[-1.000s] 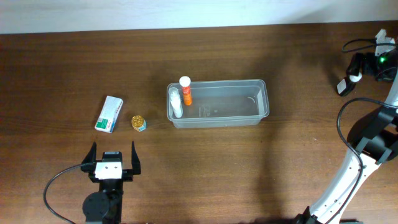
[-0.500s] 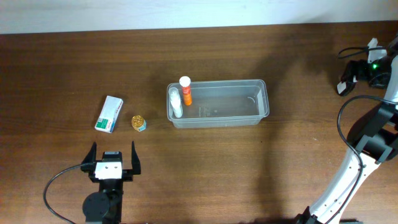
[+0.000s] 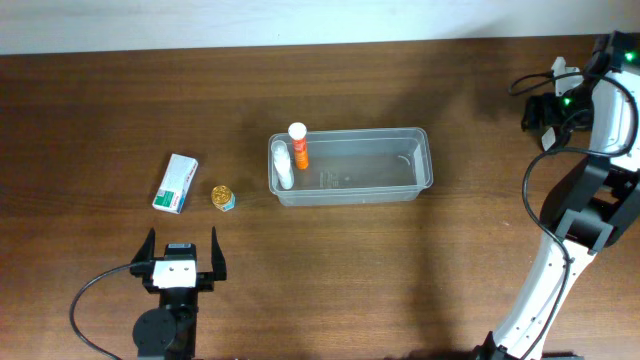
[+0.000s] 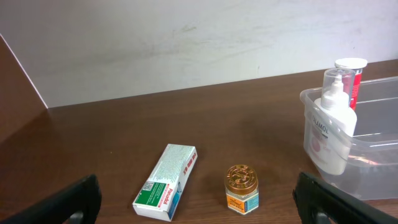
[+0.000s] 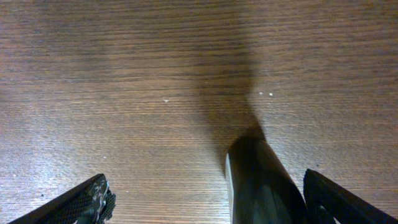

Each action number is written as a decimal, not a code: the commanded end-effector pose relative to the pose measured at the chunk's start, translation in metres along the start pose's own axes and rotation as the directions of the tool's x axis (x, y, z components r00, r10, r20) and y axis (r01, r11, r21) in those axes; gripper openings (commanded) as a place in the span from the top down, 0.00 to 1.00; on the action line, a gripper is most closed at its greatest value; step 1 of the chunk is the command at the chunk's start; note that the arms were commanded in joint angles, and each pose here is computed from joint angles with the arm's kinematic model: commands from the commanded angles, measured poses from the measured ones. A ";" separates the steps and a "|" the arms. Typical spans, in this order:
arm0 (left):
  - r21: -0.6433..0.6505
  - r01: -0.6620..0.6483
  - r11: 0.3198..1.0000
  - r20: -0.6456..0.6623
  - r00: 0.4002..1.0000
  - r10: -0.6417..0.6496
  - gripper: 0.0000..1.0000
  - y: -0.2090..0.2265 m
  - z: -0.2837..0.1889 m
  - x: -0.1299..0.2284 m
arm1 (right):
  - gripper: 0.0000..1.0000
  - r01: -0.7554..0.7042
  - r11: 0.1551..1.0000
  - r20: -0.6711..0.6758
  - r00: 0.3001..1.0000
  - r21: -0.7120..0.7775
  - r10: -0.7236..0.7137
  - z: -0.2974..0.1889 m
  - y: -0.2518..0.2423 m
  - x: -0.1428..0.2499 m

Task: Pack container
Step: 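Grasp the black-capped white bottle with the right gripper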

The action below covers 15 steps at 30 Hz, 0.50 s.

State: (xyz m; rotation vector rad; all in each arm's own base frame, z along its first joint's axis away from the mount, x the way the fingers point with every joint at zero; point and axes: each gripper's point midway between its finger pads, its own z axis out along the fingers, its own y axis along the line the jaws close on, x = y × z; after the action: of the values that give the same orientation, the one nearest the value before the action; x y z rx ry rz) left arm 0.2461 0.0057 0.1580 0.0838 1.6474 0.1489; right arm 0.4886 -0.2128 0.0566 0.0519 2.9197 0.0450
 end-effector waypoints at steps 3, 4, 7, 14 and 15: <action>0.004 -0.016 1.000 0.004 1.000 0.016 0.01 0.000 0.000 0.000 | 0.12 -0.012 1.000 -0.027 1.000 0.022 0.012 0.006 -0.015 0.010; 0.004 -0.016 1.000 0.004 1.000 0.016 0.01 0.000 0.000 0.000 | 0.13 -0.019 1.000 -0.029 0.999 0.022 0.019 0.005 -0.017 0.011; 0.004 -0.016 1.000 0.004 1.000 0.016 0.01 0.000 0.000 0.000 | 0.13 -0.030 0.999 -0.031 0.999 0.023 0.030 0.005 -0.021 0.014; 0.004 -0.016 1.000 0.004 1.000 0.016 0.01 0.000 0.000 0.000 | 0.16 -0.043 0.999 -0.053 0.998 0.016 0.043 0.010 -0.025 0.023; 0.004 -0.016 1.000 0.004 1.000 0.016 0.01 0.000 0.000 0.000 | 0.16 -0.043 0.999 -0.056 0.997 0.015 0.044 0.012 -0.024 0.024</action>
State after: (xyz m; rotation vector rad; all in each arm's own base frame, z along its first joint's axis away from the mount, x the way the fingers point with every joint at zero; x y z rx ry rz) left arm 0.2461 0.0057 0.1580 0.0838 1.6474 0.1489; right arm 0.4728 -0.2375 0.0529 0.1252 2.9400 0.0234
